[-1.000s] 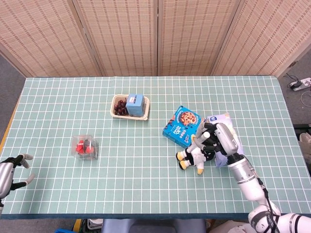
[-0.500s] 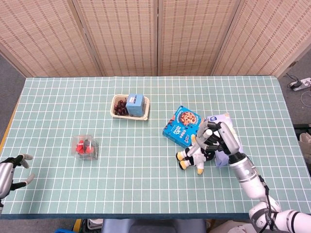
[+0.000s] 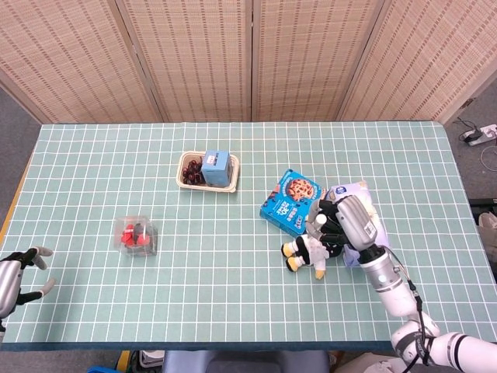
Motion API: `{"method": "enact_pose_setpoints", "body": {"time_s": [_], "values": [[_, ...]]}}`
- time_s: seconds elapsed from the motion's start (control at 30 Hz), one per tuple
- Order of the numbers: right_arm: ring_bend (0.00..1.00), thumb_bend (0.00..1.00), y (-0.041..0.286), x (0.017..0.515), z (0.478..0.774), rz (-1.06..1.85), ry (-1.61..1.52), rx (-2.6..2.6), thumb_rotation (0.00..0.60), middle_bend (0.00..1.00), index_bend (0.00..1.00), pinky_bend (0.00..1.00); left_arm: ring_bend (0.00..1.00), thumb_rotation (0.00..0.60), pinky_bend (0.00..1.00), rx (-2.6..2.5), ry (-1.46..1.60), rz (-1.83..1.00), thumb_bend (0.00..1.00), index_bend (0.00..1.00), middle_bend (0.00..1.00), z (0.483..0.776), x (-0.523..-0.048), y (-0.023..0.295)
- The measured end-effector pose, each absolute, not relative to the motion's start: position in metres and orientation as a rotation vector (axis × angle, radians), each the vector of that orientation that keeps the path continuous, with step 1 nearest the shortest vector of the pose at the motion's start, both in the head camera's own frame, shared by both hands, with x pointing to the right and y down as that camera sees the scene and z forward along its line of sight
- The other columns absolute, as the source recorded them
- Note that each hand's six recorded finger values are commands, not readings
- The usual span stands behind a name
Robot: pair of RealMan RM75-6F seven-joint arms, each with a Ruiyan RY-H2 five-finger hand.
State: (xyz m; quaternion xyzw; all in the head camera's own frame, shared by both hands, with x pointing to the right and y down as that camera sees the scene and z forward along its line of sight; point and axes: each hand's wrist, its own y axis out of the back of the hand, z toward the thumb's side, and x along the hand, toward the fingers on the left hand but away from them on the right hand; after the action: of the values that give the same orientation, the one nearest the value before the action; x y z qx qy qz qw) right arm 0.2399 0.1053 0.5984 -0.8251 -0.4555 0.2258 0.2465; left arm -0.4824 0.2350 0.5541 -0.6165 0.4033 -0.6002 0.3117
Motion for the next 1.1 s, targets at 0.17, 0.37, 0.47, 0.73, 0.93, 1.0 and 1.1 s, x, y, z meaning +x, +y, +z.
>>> {"method": "enact_pose_setpoints", "body": {"time_s": [0.17,0.37,0.47,0.73,0.93,1.0,1.1], "values": [[1.00,0.45,0.103,0.241,0.590,0.412,-1.441,-2.455,0.600,1.00,0.70,1.00,0.44,0.600,0.55,-1.626,1.064,-1.585,0.22,0.46,0.51,0.554,-0.482,0.235],[1.00,0.45,0.101,0.245,0.586,0.267,-1.551,-2.583,0.600,1.00,0.70,1.00,0.44,0.600,0.55,-1.625,1.059,-1.588,0.22,0.46,0.51,0.555,-0.482,0.235],[1.00,0.45,0.102,0.247,0.589,0.319,-1.512,-2.543,0.600,1.00,0.70,1.00,0.44,0.600,0.55,-1.626,1.060,-1.589,0.22,0.46,0.51,0.555,-0.482,0.235],[1.00,0.45,0.104,0.248,0.604,0.621,-1.226,-2.220,0.600,1.00,0.70,1.00,0.44,0.600,0.55,-1.625,1.063,-1.590,0.22,0.46,0.51,0.554,-0.483,0.235],[1.00,0.45,0.106,0.245,0.609,0.661,-1.177,-2.179,0.600,1.00,0.70,1.00,0.44,0.600,0.55,-1.625,1.063,-1.589,0.22,0.46,0.51,0.554,-0.483,0.235],[1.00,0.45,0.106,0.243,0.607,0.622,-1.220,-2.238,0.600,1.00,0.70,1.00,0.44,0.600,0.55,-1.625,1.063,-1.590,0.22,0.46,0.51,0.554,-0.483,0.235],[1.00,0.45,0.105,0.242,0.602,0.524,-1.320,-2.358,0.600,1.00,0.70,1.00,0.44,0.600,0.56,-1.624,1.062,-1.590,0.22,0.46,0.51,0.554,-0.483,0.235]]}}
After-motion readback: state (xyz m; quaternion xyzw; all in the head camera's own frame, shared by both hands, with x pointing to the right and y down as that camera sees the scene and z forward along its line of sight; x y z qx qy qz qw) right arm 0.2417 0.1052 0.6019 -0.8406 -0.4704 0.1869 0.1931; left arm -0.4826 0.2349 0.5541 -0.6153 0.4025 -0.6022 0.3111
